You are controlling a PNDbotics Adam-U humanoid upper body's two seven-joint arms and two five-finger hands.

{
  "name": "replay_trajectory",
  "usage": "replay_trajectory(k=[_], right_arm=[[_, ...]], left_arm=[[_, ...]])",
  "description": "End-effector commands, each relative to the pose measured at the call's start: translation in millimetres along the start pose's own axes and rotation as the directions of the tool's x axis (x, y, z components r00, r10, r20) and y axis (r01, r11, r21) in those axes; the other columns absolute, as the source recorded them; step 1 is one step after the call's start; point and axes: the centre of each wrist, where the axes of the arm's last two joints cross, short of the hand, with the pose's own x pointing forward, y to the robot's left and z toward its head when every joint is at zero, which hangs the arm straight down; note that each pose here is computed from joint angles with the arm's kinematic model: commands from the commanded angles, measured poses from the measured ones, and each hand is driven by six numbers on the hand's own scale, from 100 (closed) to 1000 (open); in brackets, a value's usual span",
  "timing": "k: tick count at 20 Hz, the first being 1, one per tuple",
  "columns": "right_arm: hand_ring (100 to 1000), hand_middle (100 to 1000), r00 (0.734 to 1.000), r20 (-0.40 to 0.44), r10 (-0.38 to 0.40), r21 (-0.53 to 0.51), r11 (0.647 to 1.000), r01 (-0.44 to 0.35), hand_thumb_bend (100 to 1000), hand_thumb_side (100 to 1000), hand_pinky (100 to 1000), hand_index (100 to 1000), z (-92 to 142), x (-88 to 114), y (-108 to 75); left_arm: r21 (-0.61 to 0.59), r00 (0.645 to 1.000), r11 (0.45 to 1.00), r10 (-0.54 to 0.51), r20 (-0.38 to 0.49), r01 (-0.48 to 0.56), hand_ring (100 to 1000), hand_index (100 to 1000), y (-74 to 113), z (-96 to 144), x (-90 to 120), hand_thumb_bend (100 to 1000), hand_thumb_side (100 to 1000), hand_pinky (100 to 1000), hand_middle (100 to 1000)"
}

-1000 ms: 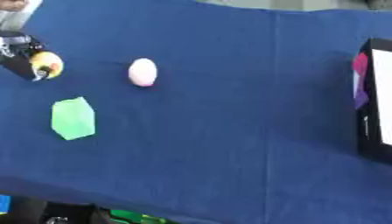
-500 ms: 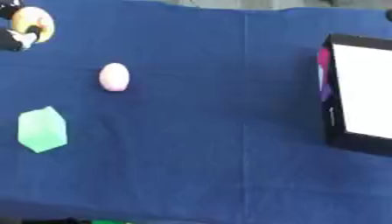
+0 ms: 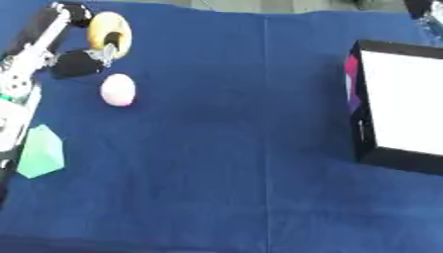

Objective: Pick up the objects with one hand, pass them to the other hand, and then place them into the box on the other side of the table.

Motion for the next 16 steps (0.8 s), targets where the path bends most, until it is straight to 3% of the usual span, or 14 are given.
replay_trajectory(k=[1, 2, 3, 4, 8, 16], right_arm=[[1000, 1000, 0.997, -0.020, 0.075, 0.105, 0.992, -0.072, 100, 132, 1000, 1000, -12, -6, -3.1], [1000, 1000, 0.997, -0.022, 0.079, 0.126, 0.989, -0.076, 100, 128, 1000, 1000, -17, -10, -0.7], [1000, 1000, 0.996, -0.024, 0.083, 0.149, 0.986, -0.079, 100, 134, 1000, 1000, -23, -15, 2.4], [1000, 1000, 0.996, -0.025, 0.087, 0.172, 0.982, -0.081, 100, 133, 1000, 1000, -29, -19, 6.1], [1000, 1000, 0.996, -0.038, 0.086, 0.231, 0.970, -0.075, 100, 113, 1000, 1000, -50, -35, 19.5], [1000, 1000, 0.995, -0.041, 0.090, 0.296, 0.952, -0.074, 100, 104, 1000, 1000, -79, -56, 41.7]], left_arm=[[0.056, 0.998, 0.998, 0.010, 0.067, -0.014, 698, 566, -5.4, -3, 18, 100, 425, 847, 563], [0.064, 0.997, 0.998, 0.019, 0.081, -0.024, 698, 566, -10.1, -3, 21, 100, 427, 847, 562], [0.079, 0.995, 0.996, 0.027, 0.101, -0.035, 698, 566, -14.3, -2, 25, 100, 371, 847, 562], [0.098, 0.992, 0.994, 0.033, 0.125, -0.045, 698, 566, -18.3, -2, 29, 100, 425, 847, 561], [0.162, 0.977, 0.985, 0.029, 0.213, -0.065, 696, 568, -32.8, 1, 41, 100, 418, 842, 559], [0.164, 0.953, 0.975, 0.099, 0.287, -0.150, 692, 565, -62.3, 1, 56, 100, 468, 848, 551]])
